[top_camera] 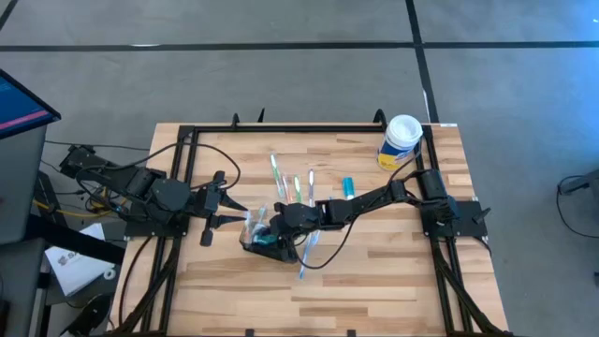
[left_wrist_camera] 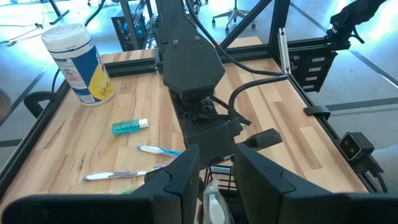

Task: Pick & Place toothbrushing station
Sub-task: Put the purple toothbrush into the wire organizer

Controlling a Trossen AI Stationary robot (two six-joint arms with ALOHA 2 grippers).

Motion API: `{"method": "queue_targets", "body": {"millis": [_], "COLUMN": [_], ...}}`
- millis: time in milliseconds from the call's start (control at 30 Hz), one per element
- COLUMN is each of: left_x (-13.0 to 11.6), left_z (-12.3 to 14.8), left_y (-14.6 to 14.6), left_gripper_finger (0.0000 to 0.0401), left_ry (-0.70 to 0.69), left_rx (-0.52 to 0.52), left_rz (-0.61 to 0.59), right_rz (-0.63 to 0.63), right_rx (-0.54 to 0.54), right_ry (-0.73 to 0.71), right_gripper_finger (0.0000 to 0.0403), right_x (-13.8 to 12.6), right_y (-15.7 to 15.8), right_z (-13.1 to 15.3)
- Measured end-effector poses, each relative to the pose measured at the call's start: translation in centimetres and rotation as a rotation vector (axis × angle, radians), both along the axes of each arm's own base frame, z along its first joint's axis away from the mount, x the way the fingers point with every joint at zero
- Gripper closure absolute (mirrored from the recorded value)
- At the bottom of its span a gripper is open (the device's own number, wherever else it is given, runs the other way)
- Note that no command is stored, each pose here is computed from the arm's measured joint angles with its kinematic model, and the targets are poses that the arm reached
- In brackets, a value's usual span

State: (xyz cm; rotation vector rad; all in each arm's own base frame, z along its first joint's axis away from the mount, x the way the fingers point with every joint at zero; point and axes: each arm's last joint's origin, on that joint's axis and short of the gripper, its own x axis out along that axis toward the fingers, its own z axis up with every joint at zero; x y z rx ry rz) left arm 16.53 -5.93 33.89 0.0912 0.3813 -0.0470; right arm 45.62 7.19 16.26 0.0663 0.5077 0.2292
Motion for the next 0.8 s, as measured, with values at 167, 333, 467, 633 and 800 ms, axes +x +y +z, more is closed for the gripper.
{"method": "queue_targets", "body": {"millis": [167,333,467,633,800], "left_x": [0.0,0.0,0.0,0.0,0.0], "left_z": [0.0,0.0,0.0,0.0,0.0], "left_y": [0.0,0.0,0.0,0.0,0.0], "left_gripper_finger": [0.0306,0.0306,0.0306,0.0306,0.0306], "left_ry": [0.000,0.000,0.000,0.000,0.000], "left_rx": [0.000,0.000,0.000,0.000,0.000], "left_rz": [0.000,0.000,0.000,0.000,0.000], "right_rz": [0.002,0.011,0.013,0.013,0.016], "right_rx": [0.002,0.001,-0.001,-0.004,-0.009], "right_ry": [0.000,-0.006,-0.001,-0.003,0.000], "right_gripper_finger": [0.0261,0.0276,0.0281,0.0281,0.0282], "right_x": [0.1,0.4,0.2,0.1,-0.1], "right_y": [0.0,0.3,0.3,0.2,0.2], "right_z": [0.2,0.5,1.0,1.5,1.9]}}
